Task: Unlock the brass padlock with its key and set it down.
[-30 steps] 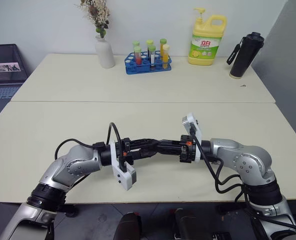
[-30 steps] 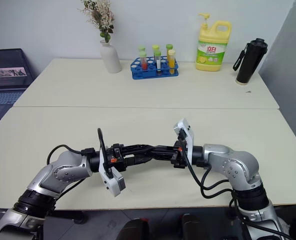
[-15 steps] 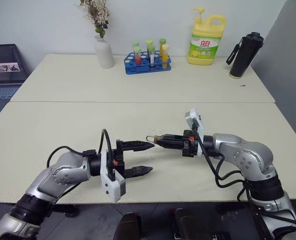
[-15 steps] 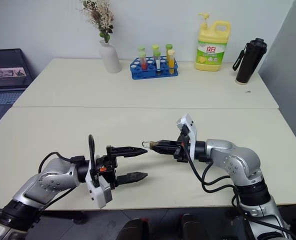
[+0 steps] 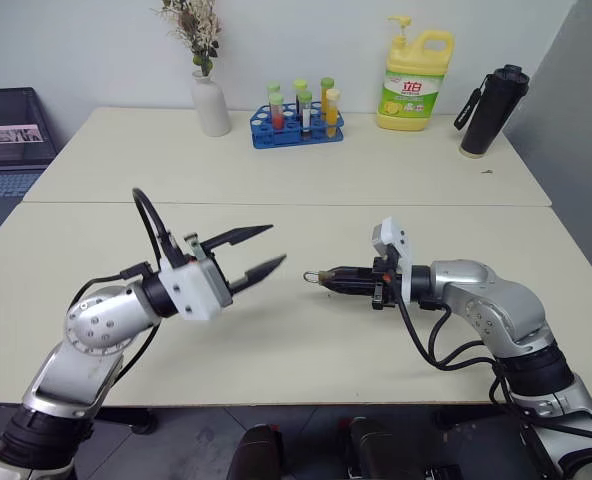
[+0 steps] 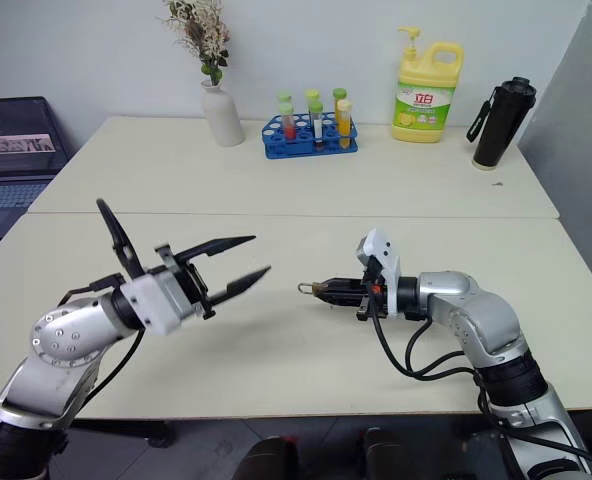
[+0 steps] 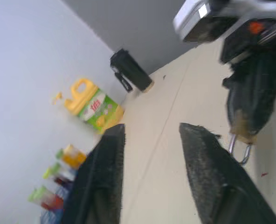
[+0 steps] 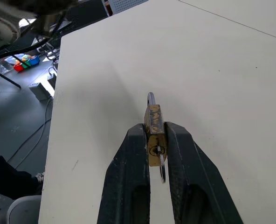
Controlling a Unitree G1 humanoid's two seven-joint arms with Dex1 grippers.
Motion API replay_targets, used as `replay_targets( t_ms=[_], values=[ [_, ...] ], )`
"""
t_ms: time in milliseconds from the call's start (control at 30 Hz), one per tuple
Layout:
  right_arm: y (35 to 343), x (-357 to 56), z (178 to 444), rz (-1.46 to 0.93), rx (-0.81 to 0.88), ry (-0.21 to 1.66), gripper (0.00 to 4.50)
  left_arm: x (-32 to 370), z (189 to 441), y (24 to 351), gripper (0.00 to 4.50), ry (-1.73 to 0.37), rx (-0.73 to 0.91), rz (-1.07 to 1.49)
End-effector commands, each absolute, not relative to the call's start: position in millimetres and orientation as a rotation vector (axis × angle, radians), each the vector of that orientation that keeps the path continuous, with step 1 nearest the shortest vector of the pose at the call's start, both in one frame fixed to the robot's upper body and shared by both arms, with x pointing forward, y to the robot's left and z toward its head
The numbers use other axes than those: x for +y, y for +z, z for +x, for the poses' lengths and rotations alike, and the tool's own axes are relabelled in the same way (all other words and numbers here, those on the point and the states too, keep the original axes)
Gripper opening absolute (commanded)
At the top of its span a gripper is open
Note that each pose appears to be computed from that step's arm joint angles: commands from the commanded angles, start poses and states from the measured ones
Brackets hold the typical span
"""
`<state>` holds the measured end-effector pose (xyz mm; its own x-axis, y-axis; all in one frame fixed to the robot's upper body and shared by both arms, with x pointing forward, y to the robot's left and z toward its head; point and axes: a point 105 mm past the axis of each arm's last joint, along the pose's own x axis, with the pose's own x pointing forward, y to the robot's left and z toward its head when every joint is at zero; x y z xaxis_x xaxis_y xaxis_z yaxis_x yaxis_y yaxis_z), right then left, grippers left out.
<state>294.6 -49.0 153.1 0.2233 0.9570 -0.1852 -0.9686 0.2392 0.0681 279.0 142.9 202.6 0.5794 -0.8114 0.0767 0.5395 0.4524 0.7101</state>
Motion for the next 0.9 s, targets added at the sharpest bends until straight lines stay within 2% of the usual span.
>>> replay_targets(
  t_ms=[33,100,333,900],
  values=[
    [175.4,-44.2,290.4,-0.128,0.086,1.374,0.16,153.3,290.1,186.2,0.54,-0.901,-0.287,0.556],
    [180.2,-42.7,289.2,-0.125,0.061,1.380,0.16,154.6,291.6,168.8,0.00,-0.959,-0.183,0.472],
    [186.8,-40.9,282.9,-0.090,0.034,1.393,0.16,138.3,290.6,158.8,0.00,-1.110,-0.088,0.342],
    [180.7,-43.4,281.7,-0.062,0.079,1.378,0.16,108.2,290.2,162.1,0.00,-1.172,-0.127,0.308]
  ],
)
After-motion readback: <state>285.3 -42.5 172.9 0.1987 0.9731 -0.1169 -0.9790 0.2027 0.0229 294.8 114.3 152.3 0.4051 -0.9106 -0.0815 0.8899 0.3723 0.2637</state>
